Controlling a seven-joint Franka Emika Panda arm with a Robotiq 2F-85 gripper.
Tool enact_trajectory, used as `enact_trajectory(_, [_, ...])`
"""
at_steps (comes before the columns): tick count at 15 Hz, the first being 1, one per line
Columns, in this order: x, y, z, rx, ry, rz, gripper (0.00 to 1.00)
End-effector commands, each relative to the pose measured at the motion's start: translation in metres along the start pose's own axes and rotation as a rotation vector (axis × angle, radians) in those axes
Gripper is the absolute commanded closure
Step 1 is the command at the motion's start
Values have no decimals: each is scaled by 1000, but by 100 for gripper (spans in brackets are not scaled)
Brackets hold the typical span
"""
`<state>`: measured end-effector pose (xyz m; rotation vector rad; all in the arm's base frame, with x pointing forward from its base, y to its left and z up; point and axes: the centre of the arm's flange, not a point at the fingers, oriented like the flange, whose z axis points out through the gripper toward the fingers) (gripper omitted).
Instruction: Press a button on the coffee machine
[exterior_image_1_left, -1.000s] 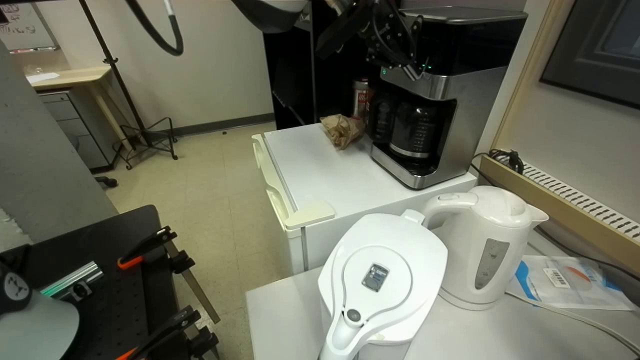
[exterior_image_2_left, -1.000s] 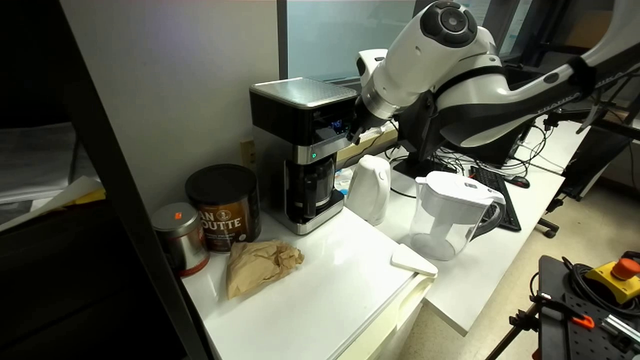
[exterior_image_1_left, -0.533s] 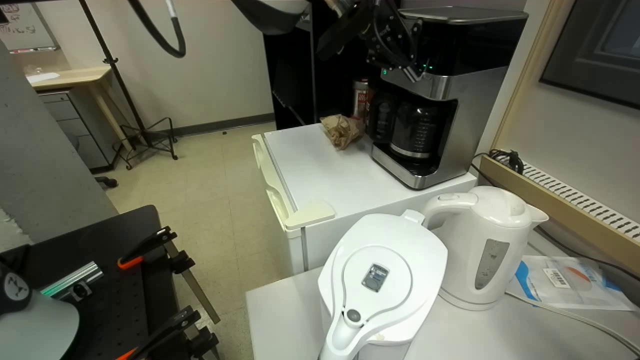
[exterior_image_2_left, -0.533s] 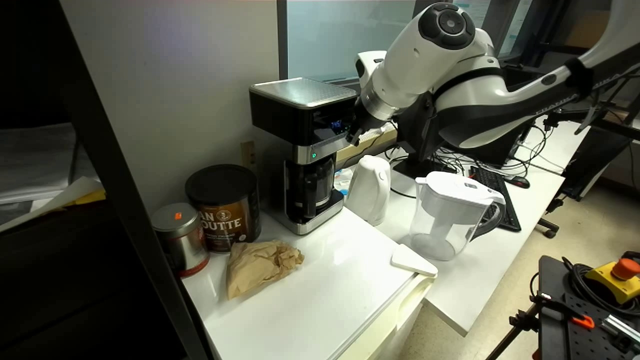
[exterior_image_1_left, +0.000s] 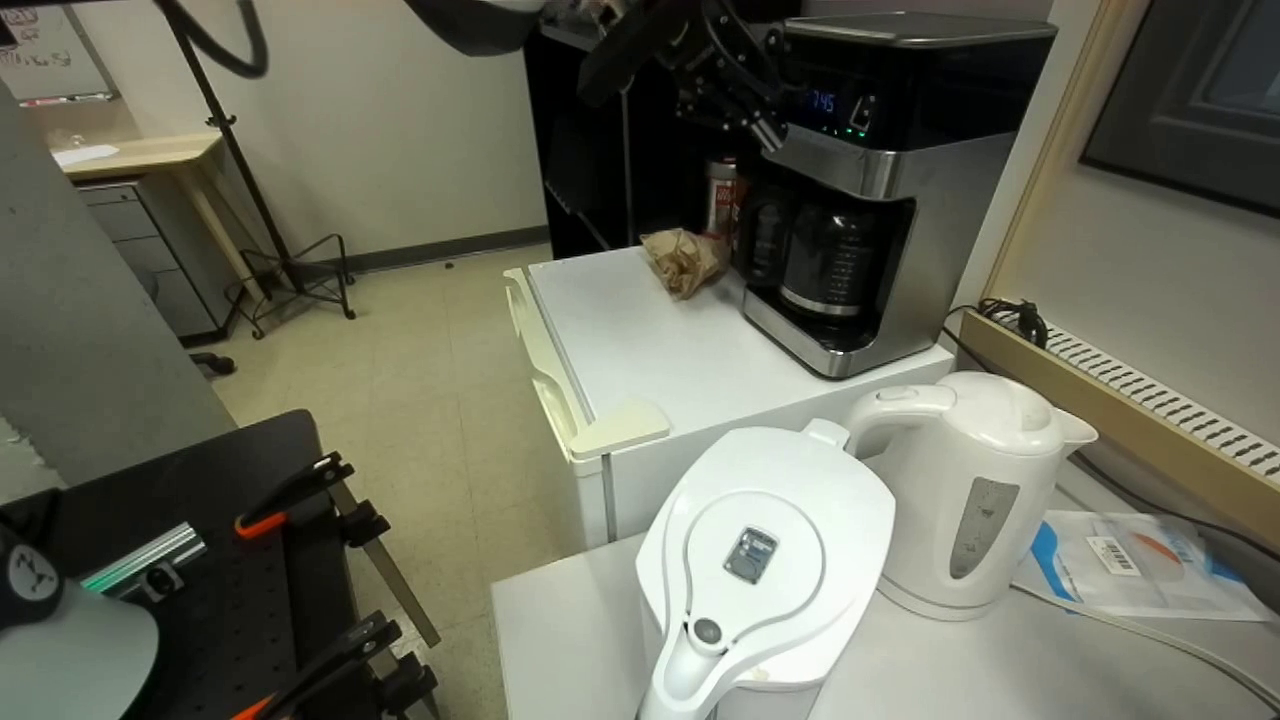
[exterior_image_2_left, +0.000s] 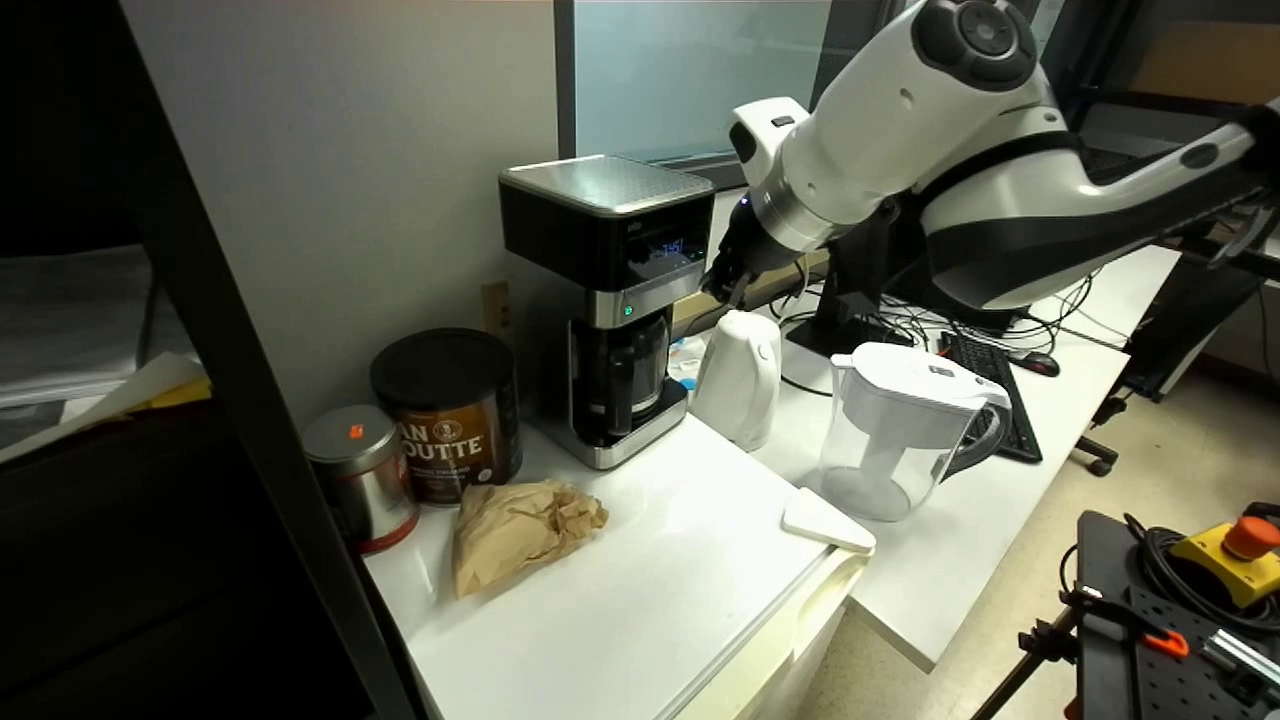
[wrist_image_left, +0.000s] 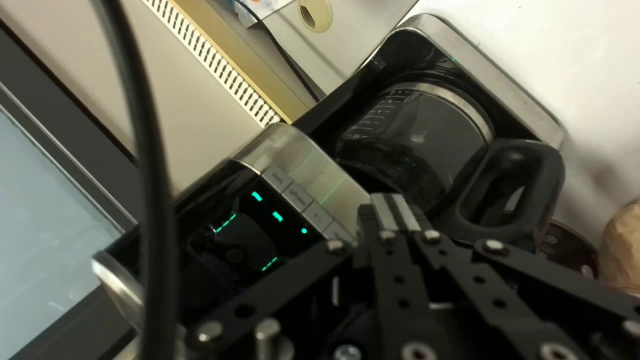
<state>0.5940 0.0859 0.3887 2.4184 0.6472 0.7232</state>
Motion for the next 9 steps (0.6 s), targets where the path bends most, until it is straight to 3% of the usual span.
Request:
enact_trajectory(1, [-30, -10, -50, -4, 42, -132, 98])
enact_trajectory(9, [-73, -25, -107, -28, 103, -311, 98])
